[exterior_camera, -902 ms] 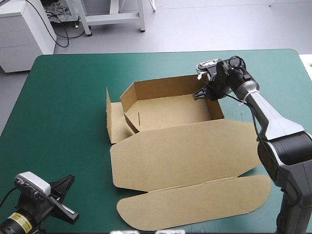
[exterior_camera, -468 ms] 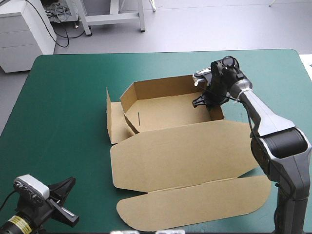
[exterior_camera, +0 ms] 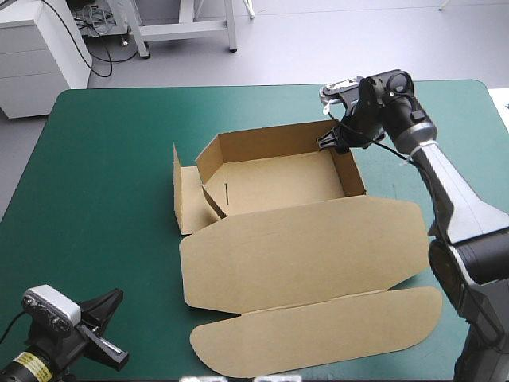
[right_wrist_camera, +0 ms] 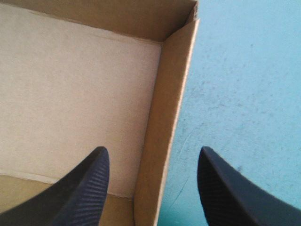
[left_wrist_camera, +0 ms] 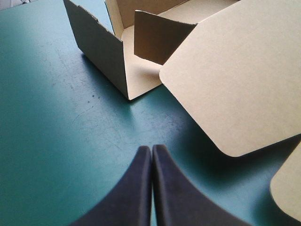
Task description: Fold the box
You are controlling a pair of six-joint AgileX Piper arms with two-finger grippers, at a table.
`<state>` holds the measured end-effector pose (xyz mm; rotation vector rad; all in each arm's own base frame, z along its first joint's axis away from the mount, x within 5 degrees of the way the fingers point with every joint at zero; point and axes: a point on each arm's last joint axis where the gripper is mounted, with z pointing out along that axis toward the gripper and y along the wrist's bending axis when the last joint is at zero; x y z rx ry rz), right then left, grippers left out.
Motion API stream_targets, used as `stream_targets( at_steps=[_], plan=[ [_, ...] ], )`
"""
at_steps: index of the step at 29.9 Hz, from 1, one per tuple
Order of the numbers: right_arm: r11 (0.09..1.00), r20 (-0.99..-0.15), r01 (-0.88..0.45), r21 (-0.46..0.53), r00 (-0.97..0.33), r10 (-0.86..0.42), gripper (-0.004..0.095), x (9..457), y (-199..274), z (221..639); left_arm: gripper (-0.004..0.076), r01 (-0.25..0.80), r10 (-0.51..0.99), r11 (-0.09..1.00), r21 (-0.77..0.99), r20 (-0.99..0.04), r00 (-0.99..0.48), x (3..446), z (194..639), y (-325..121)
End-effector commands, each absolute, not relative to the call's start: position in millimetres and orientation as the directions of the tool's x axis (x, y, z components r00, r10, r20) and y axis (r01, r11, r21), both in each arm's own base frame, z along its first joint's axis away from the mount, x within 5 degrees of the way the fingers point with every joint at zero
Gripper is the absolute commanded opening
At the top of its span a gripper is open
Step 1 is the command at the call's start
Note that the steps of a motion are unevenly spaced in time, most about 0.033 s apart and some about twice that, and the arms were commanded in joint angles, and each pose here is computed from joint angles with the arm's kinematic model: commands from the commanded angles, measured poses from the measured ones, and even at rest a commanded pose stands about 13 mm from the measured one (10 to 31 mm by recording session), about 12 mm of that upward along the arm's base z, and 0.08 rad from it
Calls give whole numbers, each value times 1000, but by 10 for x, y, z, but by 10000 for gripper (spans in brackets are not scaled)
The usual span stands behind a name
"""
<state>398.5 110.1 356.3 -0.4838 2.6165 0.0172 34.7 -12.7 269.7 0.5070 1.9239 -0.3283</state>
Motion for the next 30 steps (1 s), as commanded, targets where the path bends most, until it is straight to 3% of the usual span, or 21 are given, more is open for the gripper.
stream_targets(
  at_steps=[1,5,10,23,30],
  plan=[
    [939,-579,-333,-88,-749,-321,533,3662,1000,4148,-8,496,156,868,-5,-946,-282,366,2813,-148],
    [940,-624,-326,-98,-716,-313,534,3495,947,4363,-8,496,157,868,-4,-946,-282,366,2813,-148],
    [941,-622,-316,-120,-715,-319,534,3498,920,4364,-8,496,157,868,-4,-946,-282,366,2813,-148],
    [933,-433,-339,-121,-828,-357,530,4084,1063,3488,-8,496,157,868,-4,-946,-282,366,2813,-148],
    [946,-355,-317,-64,-879,-318,458,4289,1020,3089,-8,496,157,868,-4,-946,-282,366,2813,-148]
  ],
)
